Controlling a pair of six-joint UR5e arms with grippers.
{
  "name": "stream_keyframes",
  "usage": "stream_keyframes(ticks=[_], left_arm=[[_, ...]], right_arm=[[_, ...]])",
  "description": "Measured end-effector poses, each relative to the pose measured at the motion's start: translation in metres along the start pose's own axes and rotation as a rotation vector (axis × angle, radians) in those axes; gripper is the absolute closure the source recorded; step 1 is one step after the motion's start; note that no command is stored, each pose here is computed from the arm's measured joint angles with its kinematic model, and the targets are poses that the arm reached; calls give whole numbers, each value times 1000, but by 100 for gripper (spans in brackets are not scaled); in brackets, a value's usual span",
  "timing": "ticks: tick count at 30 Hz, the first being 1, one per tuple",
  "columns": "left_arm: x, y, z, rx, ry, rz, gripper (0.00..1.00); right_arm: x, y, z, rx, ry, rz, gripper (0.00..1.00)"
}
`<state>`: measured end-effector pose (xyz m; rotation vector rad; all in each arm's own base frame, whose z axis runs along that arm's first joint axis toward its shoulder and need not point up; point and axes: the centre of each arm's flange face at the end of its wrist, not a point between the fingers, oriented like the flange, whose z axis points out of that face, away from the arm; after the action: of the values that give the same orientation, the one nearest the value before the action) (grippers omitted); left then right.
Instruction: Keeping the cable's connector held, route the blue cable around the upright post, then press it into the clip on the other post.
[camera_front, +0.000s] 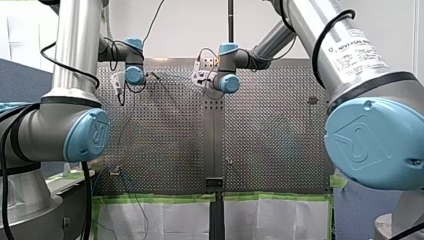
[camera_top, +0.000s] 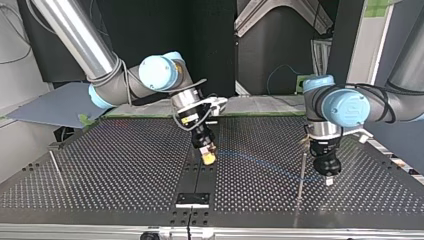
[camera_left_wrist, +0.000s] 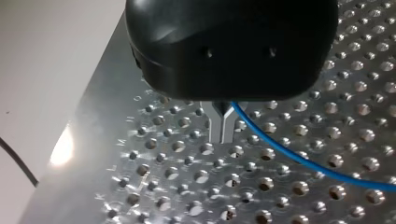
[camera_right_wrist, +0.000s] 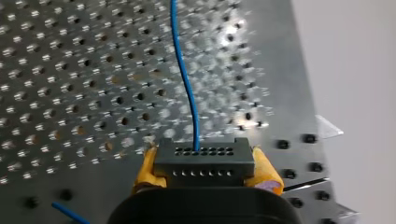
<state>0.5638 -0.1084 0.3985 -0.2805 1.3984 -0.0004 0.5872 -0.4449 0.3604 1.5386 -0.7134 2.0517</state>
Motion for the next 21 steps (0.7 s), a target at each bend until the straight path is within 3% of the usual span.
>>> stream_keyframes(ticks=[6,12,13,14,15,17,21], left_arm=[[18,-4,2,17,33,-14,100],[24,-9,-1,34,55,-29,100],[24,-11,-1,39,56,-35,97],[24,-11,-1,43,58,-42,85],[24,-12,-2,48,60,-51,85],[25,-14,-2,55,63,-67,71],[28,-15,-3,52,75,-106,67]], right_arm=[[-33,6,-1,-13,-54,-4,100],[-66,14,-10,-49,-110,-12,100],[-71,14,-11,-52,-118,-13,100],[-75,15,-12,-53,-124,-15,100],[-79,15,-12,-53,-130,-17,100],[-87,14,-14,-53,-143,-23,100],[-111,16,-19,-61,-179,-33,100]])
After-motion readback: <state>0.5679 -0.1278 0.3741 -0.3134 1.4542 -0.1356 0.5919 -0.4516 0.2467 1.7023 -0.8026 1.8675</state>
